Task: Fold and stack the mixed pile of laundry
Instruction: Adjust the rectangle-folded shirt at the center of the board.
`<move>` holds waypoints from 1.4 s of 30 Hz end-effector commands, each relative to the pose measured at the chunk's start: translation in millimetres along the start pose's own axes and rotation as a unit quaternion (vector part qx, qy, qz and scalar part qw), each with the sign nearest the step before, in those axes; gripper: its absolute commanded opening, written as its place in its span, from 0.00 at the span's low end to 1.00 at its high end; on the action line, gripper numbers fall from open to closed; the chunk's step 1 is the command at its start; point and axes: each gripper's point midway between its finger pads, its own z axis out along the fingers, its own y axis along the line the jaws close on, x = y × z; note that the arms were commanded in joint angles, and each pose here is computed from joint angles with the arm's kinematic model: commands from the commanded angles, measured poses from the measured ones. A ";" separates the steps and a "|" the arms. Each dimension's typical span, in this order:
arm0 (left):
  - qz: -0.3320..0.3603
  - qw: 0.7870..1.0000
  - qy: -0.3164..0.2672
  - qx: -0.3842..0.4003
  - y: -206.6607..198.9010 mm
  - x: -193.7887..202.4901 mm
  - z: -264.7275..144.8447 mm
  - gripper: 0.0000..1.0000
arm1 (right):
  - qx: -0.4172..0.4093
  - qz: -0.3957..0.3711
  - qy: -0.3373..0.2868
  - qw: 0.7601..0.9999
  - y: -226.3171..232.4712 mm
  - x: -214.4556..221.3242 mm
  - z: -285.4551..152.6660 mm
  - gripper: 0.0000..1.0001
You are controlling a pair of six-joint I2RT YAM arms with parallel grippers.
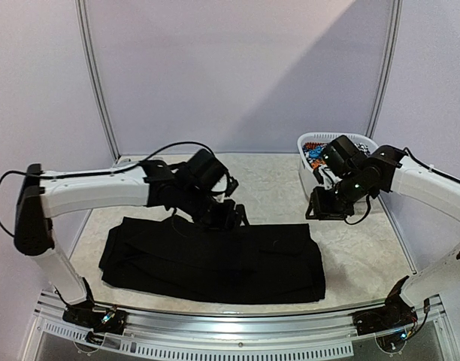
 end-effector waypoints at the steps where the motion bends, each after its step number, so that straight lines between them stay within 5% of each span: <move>1: -0.008 0.998 -0.061 -0.013 24.5 -14.2 -46.4 0.78 | -0.106 0.004 0.065 0.992 39.9 17.9 23.6 0.43; 6: -0.033 0.994 -0.086 -0.064 86.1 -20.7 -93.0 0.71 | -0.196 0.055 0.110 0.973 76.9 35.0 49.7 0.48; 15: -0.001 0.981 -0.114 -0.158 154.8 -4.5 -159.5 0.78 | -0.262 0.107 0.163 0.945 137.4 61.2 101.0 0.52; 34: 0.007 0.980 -0.143 -0.141 166.5 27.4 -187.2 0.77 | -0.178 0.115 0.183 0.960 120.9 74.3 166.9 0.49; 37: 0.005 0.978 -0.146 -0.146 168.4 27.1 -188.2 0.77 | -0.171 0.106 0.187 0.961 122.8 72.8 171.5 0.44; 42: 0.000 0.979 -0.144 -0.143 169.4 29.9 -185.9 0.76 | -0.154 0.097 0.173 0.968 118.8 66.6 168.0 0.21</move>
